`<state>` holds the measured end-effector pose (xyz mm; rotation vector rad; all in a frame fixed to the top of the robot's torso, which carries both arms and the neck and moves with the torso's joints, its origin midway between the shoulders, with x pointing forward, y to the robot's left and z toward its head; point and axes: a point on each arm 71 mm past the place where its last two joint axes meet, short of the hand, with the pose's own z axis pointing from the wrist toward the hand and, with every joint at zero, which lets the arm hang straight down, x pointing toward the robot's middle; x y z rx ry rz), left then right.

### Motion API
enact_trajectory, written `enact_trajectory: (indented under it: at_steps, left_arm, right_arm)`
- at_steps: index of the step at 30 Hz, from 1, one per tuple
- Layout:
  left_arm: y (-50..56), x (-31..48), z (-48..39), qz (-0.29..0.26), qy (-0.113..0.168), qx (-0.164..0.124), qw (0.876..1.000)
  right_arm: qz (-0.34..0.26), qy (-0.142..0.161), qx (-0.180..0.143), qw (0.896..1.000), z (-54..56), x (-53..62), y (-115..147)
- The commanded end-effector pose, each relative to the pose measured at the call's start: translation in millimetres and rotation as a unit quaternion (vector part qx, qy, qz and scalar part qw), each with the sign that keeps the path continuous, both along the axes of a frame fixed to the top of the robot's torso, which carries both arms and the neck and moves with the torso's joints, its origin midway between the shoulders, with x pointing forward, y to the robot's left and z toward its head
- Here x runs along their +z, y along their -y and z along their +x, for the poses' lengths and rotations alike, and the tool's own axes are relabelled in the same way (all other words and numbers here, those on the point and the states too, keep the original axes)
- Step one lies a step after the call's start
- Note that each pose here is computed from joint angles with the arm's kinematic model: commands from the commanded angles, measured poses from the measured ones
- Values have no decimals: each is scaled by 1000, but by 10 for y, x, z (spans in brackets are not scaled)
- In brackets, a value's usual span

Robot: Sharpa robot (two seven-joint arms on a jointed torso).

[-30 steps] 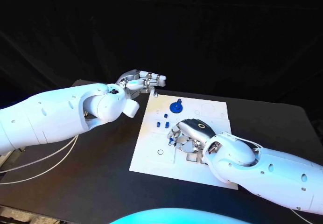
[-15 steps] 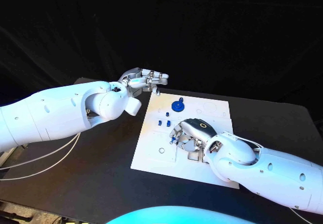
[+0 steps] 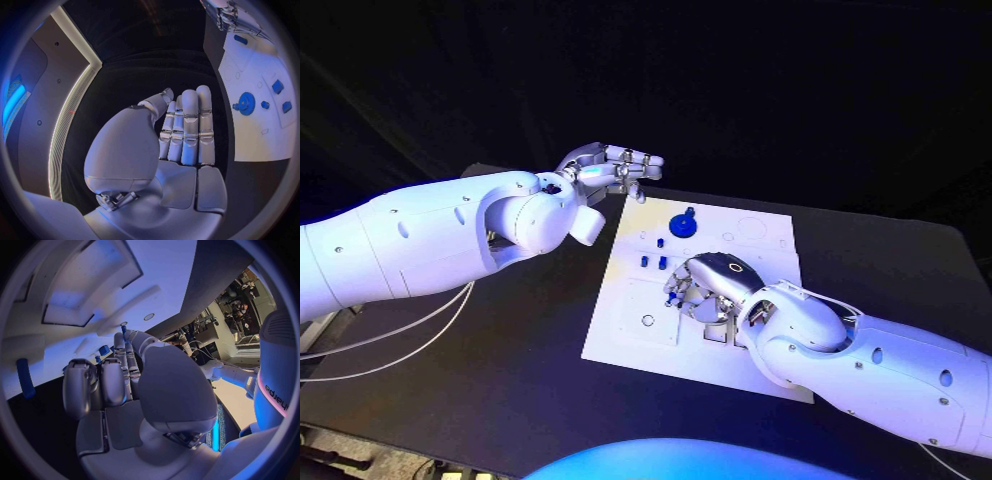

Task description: Assemble the parts on the task board

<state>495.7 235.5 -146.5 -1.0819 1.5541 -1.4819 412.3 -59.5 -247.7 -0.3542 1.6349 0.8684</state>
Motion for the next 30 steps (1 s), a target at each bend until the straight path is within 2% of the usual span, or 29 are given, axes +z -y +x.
enact_trajectory:
  at_steps: [1,30]
  left_arm:
    - [27,15,-5,-6,1,-10,1000]
    - [26,9,-3,-5,-2,-12,1000]
  right_arm:
    - [-7,-1,10,1000,-19,-10,-17]
    - [-31,-20,12,999,17,-93,-41]
